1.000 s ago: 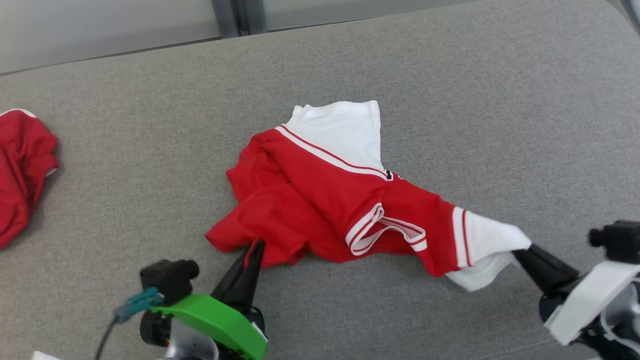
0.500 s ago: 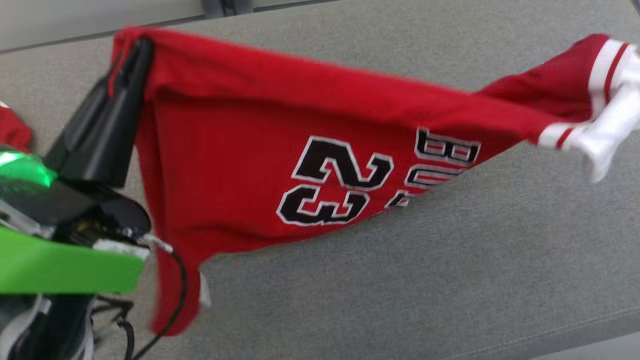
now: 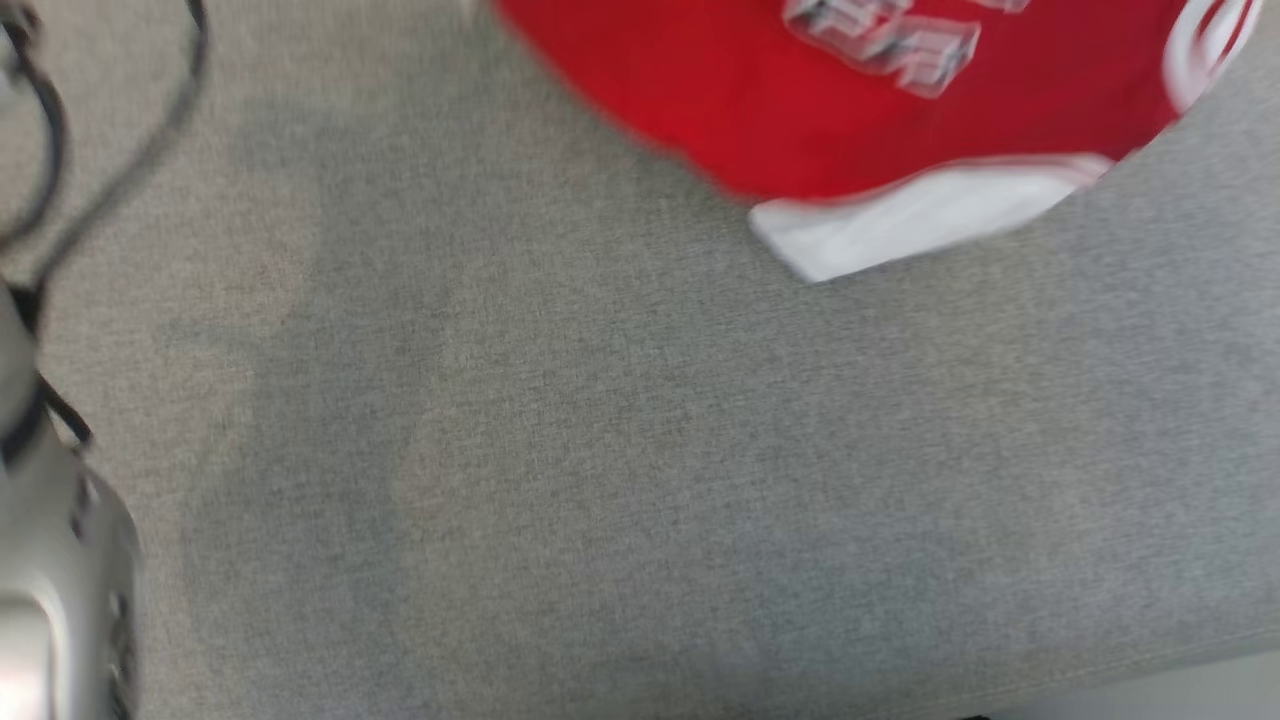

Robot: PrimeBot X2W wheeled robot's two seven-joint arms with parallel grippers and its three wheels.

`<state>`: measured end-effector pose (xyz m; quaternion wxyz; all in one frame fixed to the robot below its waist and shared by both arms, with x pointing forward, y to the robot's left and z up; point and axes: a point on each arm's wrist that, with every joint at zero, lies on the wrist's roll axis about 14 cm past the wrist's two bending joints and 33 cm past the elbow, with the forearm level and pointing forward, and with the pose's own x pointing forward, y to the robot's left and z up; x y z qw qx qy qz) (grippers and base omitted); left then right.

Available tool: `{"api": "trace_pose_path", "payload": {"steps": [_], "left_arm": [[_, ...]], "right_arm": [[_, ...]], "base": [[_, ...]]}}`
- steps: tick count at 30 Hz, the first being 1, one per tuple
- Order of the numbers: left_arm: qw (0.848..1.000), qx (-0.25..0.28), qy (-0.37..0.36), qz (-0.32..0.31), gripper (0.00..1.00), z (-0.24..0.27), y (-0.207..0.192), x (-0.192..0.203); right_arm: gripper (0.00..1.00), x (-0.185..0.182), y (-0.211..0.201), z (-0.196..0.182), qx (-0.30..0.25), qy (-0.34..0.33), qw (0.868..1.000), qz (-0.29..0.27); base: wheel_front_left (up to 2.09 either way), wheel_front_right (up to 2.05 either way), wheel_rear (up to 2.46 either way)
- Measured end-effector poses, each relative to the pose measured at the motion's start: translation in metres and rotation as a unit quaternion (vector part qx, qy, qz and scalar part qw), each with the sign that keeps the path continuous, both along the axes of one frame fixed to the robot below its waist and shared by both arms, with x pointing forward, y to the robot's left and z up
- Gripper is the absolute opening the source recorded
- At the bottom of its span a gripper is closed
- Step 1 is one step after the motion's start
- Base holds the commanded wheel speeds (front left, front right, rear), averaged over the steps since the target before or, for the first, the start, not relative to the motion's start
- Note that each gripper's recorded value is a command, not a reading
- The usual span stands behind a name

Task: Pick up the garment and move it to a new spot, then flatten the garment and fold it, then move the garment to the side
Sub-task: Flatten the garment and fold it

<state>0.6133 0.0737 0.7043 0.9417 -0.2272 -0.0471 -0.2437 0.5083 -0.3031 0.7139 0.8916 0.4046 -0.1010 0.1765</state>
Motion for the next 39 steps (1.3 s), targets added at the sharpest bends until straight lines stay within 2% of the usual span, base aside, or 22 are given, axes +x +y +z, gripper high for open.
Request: {"api": "trace_pose_path", "payload": {"steps": [3,5,7,11,13,15,17,21,22,25,27,32,34,39], "left_arm": [[0.998,0.009,-0.025,0.054,0.00,0.004,0.012,0.046],[0.996,-0.002,-0.049,0.072,0.00,0.007,0.013,0.069],[0.992,0.017,-0.074,0.096,0.00,-0.003,0.016,0.092],[0.986,0.062,-0.092,0.122,0.00,-0.054,0.024,0.128],[0.988,0.056,-0.078,0.123,0.00,-0.088,0.022,0.139],[0.991,0.053,-0.060,0.108,0.00,-0.124,0.012,0.137],[0.993,0.060,-0.035,0.097,0.00,-0.165,0.006,0.126],[0.993,0.079,0.047,0.076,0.00,-0.255,0.002,0.079],[0.991,0.091,0.069,0.067,0.00,-0.277,0.001,0.060],[0.987,0.083,0.129,0.055,0.00,-0.316,0.004,0.005],[0.987,0.084,0.134,0.042,0.00,-0.317,0.002,-0.022],[0.983,0.029,0.173,0.055,0.00,-0.316,0.011,-0.097],[0.979,0.012,0.192,0.068,0.00,-0.314,0.012,-0.127],[0.959,-0.037,0.268,0.090,0.00,-0.315,0.012,-0.209]], "right_arm": [[0.00,0.038,-0.011,0.015,-0.040,-0.028,0.998,-0.041],[0.00,0.056,-0.012,0.029,-0.043,-0.060,0.996,-0.054],[0.00,0.079,-0.008,0.024,-0.042,-0.075,0.995,-0.057],[0.00,0.149,0.013,-0.029,-0.034,-0.069,0.995,-0.068],[0.00,0.187,0.038,-0.058,-0.017,-0.048,0.997,-0.065],[0.00,0.202,0.061,-0.083,-0.010,-0.020,0.998,-0.054],[0.00,0.202,0.070,-0.115,-0.003,0.017,0.999,-0.051],[0.00,0.155,0.067,-0.212,0.010,0.132,0.990,-0.050],[0.00,0.137,0.067,-0.228,0.022,0.153,0.987,-0.049],[0.00,0.083,0.066,-0.259,0.030,0.202,0.978,-0.048],[0.00,0.051,0.063,-0.264,0.038,0.217,0.974,-0.051],[0.00,-0.015,0.055,-0.244,0.063,0.209,0.973,-0.071],[0.00,-0.044,0.053,-0.245,0.048,0.219,0.972,-0.077],[0.00,-0.121,0.047,-0.255,0.028,0.256,0.962,-0.095]], "base": [[0.00,0.00,0.00],[0.00,0.00,0.00],[0.00,0.00,0.00],[0.00,0.00,0.00],[0.00,0.00,0.00],[0.00,0.00,0.00],[0.00,0.00,0.00],[0.00,0.00,0.00],[0.00,0.00,0.00],[0.00,0.00,0.00],[0.00,0.00,0.00],[0.00,0.00,0.00],[0.00,0.00,0.00],[0.00,0.00,0.00]]}}
